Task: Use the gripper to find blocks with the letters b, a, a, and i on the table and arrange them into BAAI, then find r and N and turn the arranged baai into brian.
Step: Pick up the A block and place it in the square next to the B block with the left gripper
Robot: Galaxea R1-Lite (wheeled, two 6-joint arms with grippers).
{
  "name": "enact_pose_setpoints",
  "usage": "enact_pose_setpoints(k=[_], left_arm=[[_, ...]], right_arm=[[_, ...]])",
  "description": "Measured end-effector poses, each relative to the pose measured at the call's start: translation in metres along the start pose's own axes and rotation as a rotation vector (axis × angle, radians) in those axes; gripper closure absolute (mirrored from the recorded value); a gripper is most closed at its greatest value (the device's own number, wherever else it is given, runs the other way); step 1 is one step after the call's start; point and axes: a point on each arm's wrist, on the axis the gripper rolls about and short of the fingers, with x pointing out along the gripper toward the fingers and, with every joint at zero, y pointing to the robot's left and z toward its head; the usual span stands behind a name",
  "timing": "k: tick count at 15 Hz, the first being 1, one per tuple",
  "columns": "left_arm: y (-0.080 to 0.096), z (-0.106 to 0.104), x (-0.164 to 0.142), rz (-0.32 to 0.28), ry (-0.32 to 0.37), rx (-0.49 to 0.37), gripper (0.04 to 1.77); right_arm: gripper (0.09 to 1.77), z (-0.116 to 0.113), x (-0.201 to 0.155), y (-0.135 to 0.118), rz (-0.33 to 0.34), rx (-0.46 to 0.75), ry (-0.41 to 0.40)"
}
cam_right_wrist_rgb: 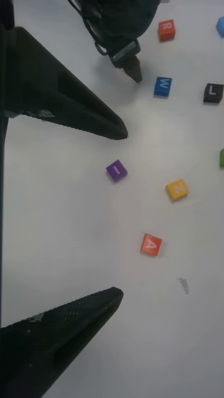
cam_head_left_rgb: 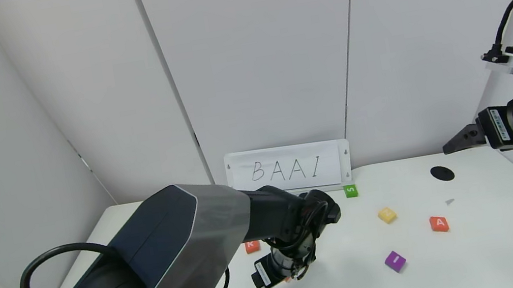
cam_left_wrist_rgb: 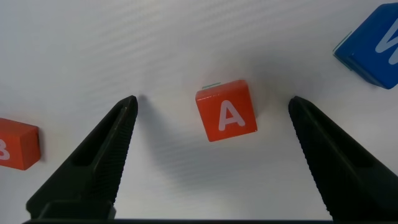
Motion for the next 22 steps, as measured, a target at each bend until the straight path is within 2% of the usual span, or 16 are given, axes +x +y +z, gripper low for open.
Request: enact_pose_setpoints(k=[3,4,7,10,11,19,22], left_arm=[[0.000,-0.001,0.000,0.000,0.001,0.002,0.09],[0.000,-0.001,0.000,0.000,0.002,0.003,0.20],[0.000,-0.002,0.000,0.002,0.004,0.005,0.69],[0.001,-0.003,0.000,0.011,0.021,0.011,1.01],[0.001,-0.003,0.000,0.011,0.026,0.012,1.27],[0.003,-0.002,-0.005,0.008,0.027,0.015,1.30],[0.011,-0.001,-0.016,0.050,0.045,0.032,1.30]], right_arm=[[0.15,0.000,0.000,0.000,0.000,0.003,0.000],[0.15,0.000,0.000,0.000,0.000,0.004,0.000],[0.15,0.000,0.000,0.000,0.000,0.005,-0.001],[0.15,0.000,0.000,0.000,0.000,0.005,-0.002],[0.15,0.000,0.000,0.000,0.000,0.005,-0.001],[0.15,0.000,-0.001,0.000,0.000,0.005,-0.002],[0.15,0.000,-0.001,0.000,0.000,0.005,-0.002]])
